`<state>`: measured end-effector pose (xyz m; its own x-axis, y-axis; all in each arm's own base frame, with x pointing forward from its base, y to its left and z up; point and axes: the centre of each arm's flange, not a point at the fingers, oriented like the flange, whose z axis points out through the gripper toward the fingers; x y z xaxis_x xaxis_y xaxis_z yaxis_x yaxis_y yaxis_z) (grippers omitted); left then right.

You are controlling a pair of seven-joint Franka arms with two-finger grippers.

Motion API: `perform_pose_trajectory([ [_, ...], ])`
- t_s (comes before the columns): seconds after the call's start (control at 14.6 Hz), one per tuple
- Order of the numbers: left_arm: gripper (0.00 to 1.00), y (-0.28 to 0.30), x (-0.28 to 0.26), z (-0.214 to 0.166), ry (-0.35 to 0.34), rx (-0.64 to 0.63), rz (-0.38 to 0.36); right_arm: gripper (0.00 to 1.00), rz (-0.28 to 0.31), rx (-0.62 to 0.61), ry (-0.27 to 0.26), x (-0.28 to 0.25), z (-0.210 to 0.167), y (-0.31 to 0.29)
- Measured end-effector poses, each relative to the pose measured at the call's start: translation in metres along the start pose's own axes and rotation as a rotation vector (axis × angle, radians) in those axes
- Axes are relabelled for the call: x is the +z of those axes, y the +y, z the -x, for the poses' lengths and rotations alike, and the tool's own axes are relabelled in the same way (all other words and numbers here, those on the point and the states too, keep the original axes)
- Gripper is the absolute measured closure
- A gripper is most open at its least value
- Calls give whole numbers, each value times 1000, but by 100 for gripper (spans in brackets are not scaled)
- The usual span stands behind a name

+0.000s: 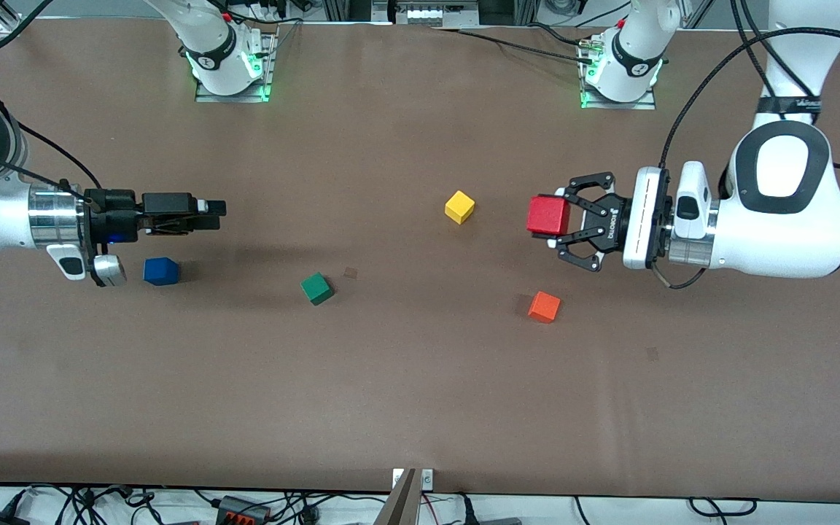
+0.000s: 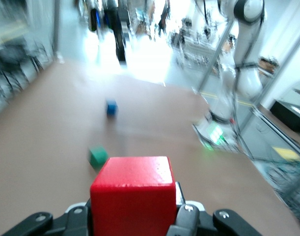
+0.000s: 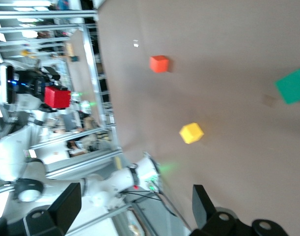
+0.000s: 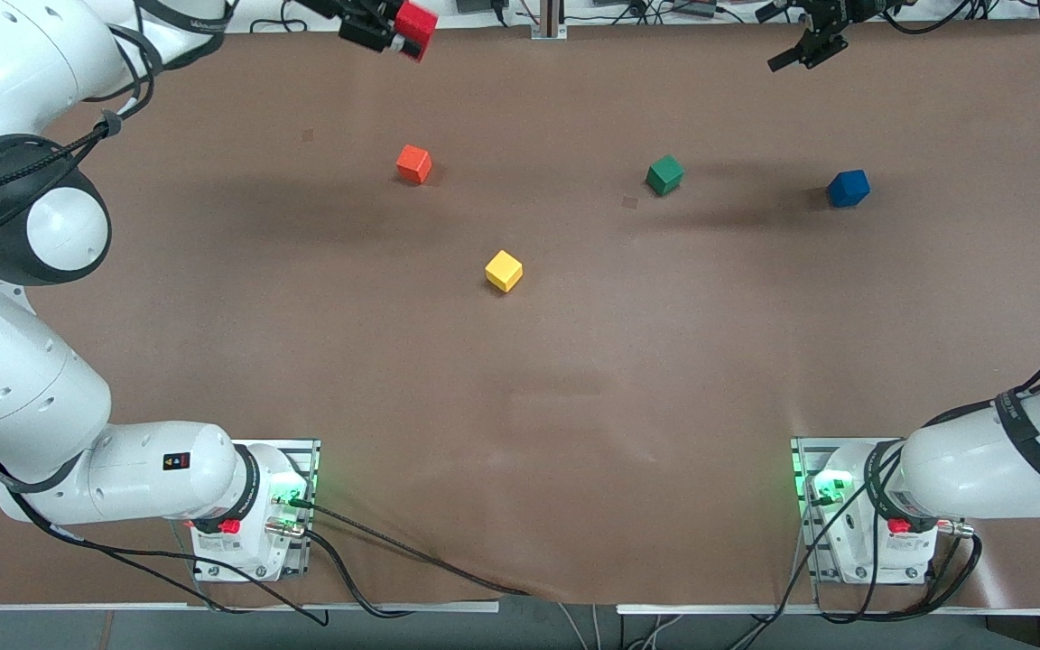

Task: Pass red block to right arm, stack on blue
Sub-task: 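Lift the red cube with the left gripper while the right gripper advances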

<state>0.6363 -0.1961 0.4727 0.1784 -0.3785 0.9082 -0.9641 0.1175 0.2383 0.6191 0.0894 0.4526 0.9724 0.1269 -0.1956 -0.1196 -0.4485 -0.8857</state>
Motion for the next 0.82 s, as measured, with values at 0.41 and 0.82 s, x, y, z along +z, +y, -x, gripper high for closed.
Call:
perform_pose_trajectory([
  [0.41,44,8,104,-43,265,55,-205,0,-233,32,-25,30,-20,14],
  [0.82,44,28,213,-23,399,47,-329,0,-378,-1,-73,60,-28,13],
])
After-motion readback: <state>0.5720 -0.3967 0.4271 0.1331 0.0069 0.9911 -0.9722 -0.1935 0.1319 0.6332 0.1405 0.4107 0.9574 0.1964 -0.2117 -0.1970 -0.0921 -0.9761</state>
